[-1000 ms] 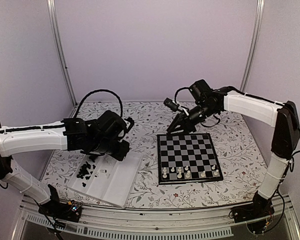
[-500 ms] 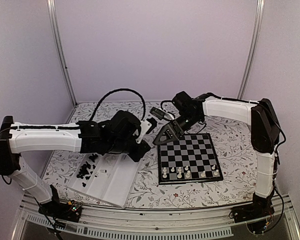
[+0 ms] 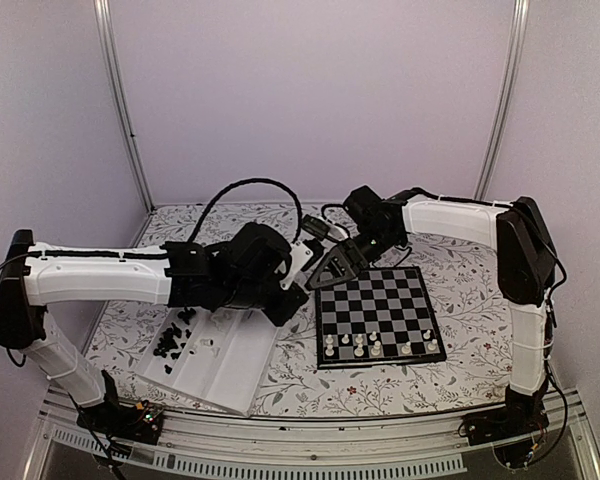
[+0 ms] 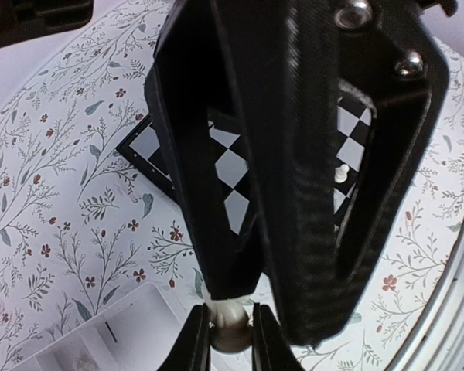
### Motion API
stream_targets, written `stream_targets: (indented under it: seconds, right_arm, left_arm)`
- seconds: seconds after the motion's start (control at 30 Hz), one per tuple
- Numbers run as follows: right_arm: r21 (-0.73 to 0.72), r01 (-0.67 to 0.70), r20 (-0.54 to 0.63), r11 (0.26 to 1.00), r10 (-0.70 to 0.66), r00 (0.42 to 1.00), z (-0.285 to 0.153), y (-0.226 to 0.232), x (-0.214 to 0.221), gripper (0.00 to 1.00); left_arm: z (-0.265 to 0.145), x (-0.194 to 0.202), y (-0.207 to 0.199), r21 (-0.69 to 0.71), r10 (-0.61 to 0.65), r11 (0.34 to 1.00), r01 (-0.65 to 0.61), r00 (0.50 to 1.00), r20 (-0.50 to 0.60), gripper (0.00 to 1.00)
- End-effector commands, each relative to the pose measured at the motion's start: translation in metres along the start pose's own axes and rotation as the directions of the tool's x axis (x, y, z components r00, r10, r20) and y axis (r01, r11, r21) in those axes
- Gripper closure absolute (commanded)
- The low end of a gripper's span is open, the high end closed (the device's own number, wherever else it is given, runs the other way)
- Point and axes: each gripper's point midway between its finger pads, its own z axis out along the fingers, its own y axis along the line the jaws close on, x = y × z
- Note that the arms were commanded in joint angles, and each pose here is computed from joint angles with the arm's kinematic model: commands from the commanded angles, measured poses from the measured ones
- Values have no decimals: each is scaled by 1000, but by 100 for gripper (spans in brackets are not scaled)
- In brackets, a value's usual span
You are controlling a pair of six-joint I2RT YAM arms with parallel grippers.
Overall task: Set up the chess pieces on the board
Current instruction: Place the chess piece on the chessboard.
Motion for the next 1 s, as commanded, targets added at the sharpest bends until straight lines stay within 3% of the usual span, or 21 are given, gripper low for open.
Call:
stream_targets:
  seconds: [0.0,0.3,0.63,0.97]
  right_arm:
    - [33,-2,-6,999,2,1000,1,-12,-2,64]
    - [129,56,38,990,-62,997,-31,-4,-19,59]
    - [97,3,7,995,-4,1000,-13,-13,-5,57]
    - [50,-34,-14,998,34,999,-1,-15,4,67]
  left_arm:
    - [-9,-28,-16,33,11,999,-14,997,82,92]
    - [-8,-18,-12,13,5,1000,-6,999,47,92]
    - [-7,-24,-12,10,9,1000,-10,998,63,92]
    - [-5,-25,-12,-5,16,1000,-15,998,64,92]
